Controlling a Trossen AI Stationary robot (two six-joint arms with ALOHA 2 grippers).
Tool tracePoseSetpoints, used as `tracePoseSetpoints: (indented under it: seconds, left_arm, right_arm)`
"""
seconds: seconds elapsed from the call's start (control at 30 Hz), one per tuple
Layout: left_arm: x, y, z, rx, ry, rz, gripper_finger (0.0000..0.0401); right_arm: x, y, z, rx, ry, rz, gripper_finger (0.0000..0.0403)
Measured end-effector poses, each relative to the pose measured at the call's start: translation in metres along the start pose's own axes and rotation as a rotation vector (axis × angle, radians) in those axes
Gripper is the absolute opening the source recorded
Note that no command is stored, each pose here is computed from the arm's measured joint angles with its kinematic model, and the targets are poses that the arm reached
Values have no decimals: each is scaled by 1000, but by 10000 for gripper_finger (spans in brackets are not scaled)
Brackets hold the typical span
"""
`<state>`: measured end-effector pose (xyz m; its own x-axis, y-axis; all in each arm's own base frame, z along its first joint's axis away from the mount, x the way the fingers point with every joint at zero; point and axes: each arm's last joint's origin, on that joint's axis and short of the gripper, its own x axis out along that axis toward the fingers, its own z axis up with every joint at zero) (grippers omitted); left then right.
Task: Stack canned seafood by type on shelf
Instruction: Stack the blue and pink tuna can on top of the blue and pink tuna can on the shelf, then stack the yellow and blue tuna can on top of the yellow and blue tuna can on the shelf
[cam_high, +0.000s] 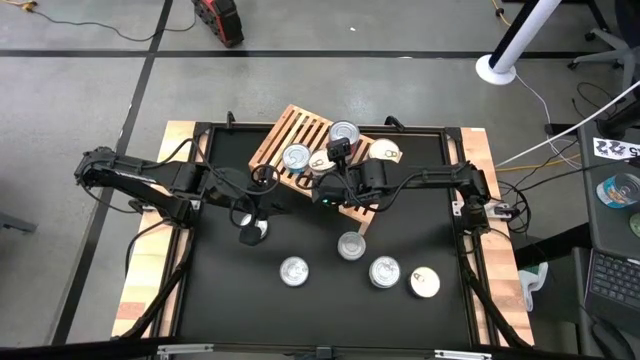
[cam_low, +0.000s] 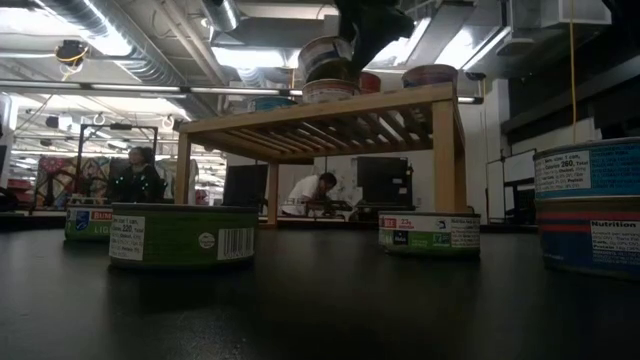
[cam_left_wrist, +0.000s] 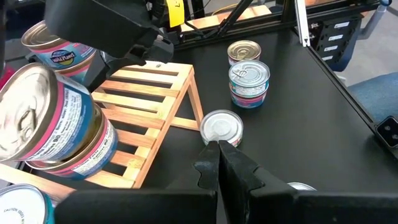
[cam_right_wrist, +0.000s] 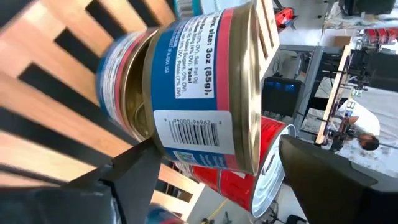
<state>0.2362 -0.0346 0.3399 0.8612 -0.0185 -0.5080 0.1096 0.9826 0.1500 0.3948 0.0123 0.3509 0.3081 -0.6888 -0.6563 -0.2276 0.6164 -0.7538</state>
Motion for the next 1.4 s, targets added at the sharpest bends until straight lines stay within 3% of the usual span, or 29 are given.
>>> tracePoseSetpoints:
  seconds: [0.57,1.2,1.4]
  left_arm:
    - [0,0,0,0,0,0,2]
    - [0,0,0,0,1,0,2]
    - [0,0,-1,1,7,-1,7]
  right_arm:
    - [4,-1,-2,-230,-21,64,321]
    - [11,-7,-5,-215,1,50,321]
    - [-9,-3,1,-230,-8,-29,321]
